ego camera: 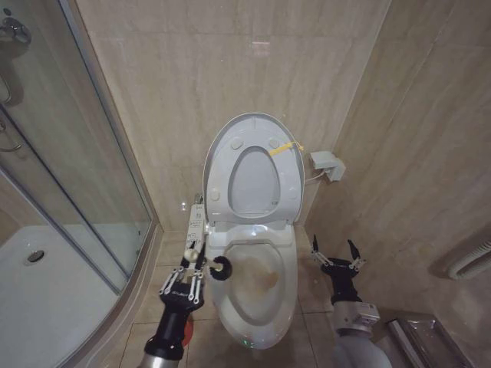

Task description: Open the toilet lid, clean the toilet bowl with a toilet brush, close the toilet lid, and flush.

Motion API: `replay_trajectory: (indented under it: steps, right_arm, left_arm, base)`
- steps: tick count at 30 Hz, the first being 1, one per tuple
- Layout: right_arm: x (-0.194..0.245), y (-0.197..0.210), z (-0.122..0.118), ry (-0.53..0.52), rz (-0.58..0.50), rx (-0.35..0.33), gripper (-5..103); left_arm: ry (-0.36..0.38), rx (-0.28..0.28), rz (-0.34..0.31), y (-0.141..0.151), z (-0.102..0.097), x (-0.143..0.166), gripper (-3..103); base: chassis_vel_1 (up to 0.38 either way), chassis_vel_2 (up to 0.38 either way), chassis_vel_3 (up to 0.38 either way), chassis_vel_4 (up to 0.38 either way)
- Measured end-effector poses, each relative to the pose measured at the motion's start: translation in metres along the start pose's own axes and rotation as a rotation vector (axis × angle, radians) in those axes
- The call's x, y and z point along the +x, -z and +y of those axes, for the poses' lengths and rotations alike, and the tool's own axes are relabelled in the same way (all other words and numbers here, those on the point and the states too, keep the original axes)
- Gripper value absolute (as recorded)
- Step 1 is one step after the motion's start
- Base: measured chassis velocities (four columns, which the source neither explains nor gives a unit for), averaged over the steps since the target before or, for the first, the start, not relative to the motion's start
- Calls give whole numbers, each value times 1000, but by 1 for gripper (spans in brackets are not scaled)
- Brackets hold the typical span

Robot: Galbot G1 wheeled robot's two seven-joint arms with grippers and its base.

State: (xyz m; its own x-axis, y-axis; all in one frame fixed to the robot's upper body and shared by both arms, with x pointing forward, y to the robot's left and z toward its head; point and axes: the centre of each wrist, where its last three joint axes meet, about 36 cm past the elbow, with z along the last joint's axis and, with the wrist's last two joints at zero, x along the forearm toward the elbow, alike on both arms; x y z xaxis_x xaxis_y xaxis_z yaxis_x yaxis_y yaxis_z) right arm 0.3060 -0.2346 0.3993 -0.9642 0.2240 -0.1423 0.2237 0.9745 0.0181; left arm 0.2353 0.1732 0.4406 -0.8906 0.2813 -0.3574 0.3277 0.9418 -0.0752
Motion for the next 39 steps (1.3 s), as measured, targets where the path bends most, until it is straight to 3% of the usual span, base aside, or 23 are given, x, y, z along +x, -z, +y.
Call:
replay_trajectory:
  steps: [10, 21, 28, 39]
  right_arm:
    - [0, 0, 0, 0, 0, 0, 100]
    - [0, 0, 0, 0, 0, 0, 100]
    - [0, 0, 0, 0, 0, 0, 100]
    - [0, 0, 0, 0, 0, 0, 100]
  left_arm:
    - [-75, 15, 56, -54, 35, -28, 21]
    - [-144, 35, 134, -89, 35, -59, 21]
    - [-189, 12, 197, -125, 33, -79, 21]
    - [-252, -30, 263, -146, 27, -111, 21]
  base:
    - [0, 0, 0, 0]
    - [0, 0, 0, 0]
    - [0, 0, 0, 0]
    - [0, 0, 0, 0]
